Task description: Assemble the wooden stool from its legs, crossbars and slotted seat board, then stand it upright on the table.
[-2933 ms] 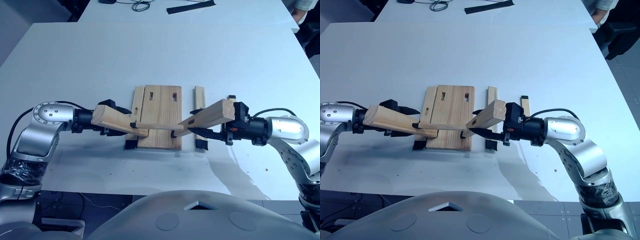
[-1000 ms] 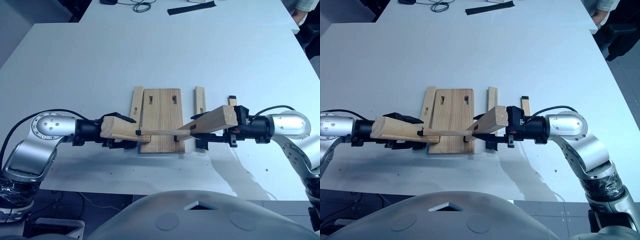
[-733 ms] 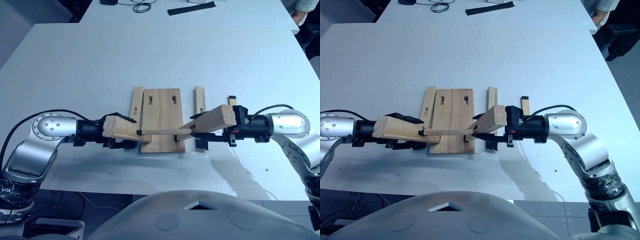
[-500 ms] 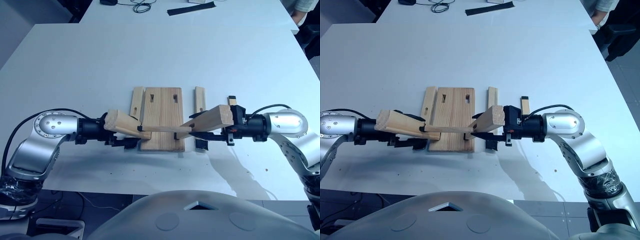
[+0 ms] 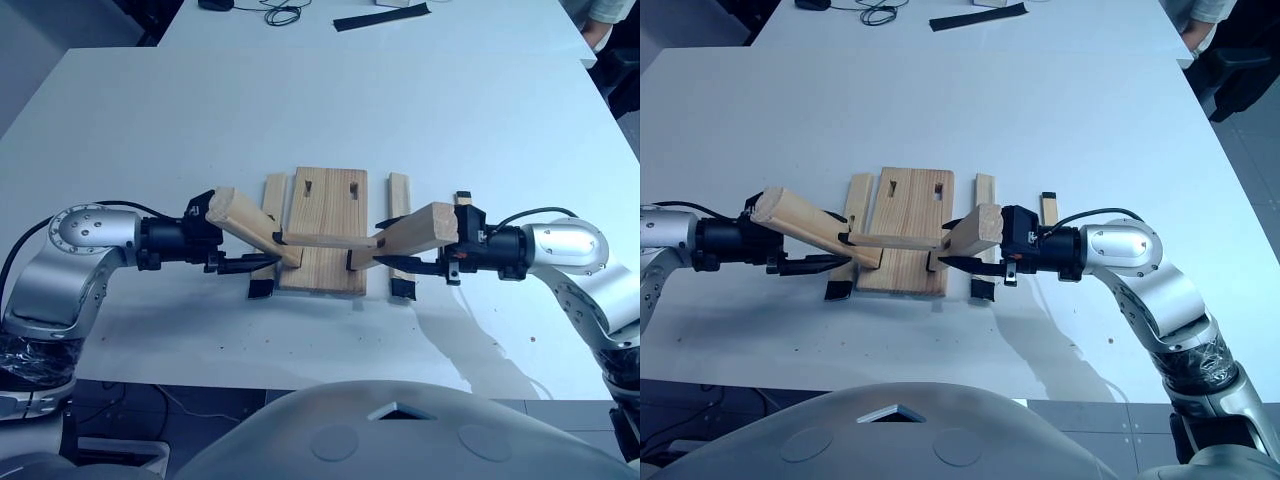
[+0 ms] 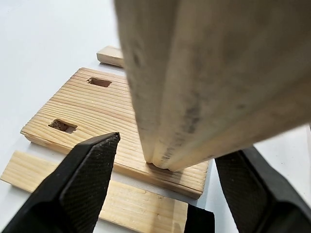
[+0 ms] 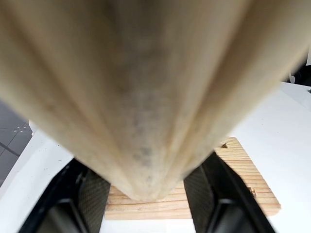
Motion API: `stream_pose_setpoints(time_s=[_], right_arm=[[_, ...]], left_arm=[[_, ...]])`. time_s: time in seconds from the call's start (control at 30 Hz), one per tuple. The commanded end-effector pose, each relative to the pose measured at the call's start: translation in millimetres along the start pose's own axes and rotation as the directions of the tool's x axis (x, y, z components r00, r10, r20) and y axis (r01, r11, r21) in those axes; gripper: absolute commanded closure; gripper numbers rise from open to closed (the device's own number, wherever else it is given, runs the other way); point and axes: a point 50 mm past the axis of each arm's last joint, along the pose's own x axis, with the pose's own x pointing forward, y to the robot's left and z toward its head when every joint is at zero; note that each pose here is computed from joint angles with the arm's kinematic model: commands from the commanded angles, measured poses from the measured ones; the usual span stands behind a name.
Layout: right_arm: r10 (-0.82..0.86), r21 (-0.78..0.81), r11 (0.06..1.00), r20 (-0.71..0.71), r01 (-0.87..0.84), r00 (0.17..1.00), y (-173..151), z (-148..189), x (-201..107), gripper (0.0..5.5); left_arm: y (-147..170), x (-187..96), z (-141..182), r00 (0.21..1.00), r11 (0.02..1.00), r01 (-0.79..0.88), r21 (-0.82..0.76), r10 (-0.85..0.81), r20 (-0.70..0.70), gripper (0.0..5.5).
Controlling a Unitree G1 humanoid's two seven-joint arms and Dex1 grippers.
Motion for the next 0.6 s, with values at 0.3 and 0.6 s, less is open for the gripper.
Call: stream_pose_setpoints(time_s=[0.3, 0.6], right_arm=[[0.005, 0.069, 0.998, -0.110, 0.002, 0.994, 3.6, -17.8, 2.7, 3.49], [0.008, 0.068, 0.998, -0.110, -0.001, 0.994, 4.2, -18.0, 1.8, 3.49]], left_arm=[[-4.0, 9.0, 3.5, 1.000, 1.000, -0.005, 0.020, 0.005, 0.007, 2.08], [4.0, 9.4, -0.5, 0.998, 0.998, -0.057, -0.015, 0.057, 0.011, 2.08]])
